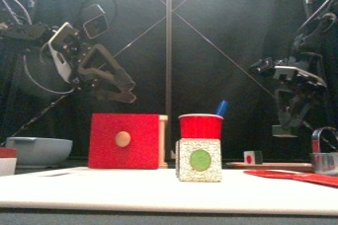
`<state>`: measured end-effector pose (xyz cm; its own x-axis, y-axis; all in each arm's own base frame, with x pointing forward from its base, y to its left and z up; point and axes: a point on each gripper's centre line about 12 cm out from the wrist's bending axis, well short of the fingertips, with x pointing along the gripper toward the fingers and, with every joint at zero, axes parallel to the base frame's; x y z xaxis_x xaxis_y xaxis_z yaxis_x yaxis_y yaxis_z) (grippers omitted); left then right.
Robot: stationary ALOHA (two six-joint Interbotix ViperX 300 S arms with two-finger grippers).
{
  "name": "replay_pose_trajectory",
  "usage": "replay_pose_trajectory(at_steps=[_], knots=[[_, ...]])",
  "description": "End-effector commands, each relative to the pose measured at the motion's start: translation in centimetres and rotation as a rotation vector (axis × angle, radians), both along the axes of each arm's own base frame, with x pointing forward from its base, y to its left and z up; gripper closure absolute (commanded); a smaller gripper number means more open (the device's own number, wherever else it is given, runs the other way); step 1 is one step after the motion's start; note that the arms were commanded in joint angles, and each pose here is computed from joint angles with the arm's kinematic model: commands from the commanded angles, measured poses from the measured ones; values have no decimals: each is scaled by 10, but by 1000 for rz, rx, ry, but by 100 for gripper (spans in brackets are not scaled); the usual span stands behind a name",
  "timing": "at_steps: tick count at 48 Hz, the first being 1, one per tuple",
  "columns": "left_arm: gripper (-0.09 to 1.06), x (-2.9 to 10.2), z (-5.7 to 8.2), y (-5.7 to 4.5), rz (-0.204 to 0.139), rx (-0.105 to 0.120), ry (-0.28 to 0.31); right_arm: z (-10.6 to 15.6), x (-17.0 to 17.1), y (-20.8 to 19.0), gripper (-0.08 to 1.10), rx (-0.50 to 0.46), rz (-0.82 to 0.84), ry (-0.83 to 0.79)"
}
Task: Place sushi on board then cut the sushi with the knife then place the pieces on the plate
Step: Place the 4 sushi pieces on the plate
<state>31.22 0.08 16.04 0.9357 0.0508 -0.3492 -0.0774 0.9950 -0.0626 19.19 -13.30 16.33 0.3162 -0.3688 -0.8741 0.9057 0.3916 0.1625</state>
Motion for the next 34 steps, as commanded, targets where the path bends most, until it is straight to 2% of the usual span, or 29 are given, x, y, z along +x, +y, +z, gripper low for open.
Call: replay_pose_trajectory(at_steps=[1, 13, 26, 34], knots=[[8, 7, 10, 1, 7, -5, -35, -5, 3, -13, 27, 11, -52, -29], [8, 7, 10, 0, 6, -6, -37, -24, 7, -17, 27, 81, -114, -60], [8, 2, 5, -1, 6, -11, -21, -22, 11, -26, 21, 65, -122, -86], [8, -1, 7, -2, 3, -12, -26, -22, 10, -29, 21, 65, -127, -58]])
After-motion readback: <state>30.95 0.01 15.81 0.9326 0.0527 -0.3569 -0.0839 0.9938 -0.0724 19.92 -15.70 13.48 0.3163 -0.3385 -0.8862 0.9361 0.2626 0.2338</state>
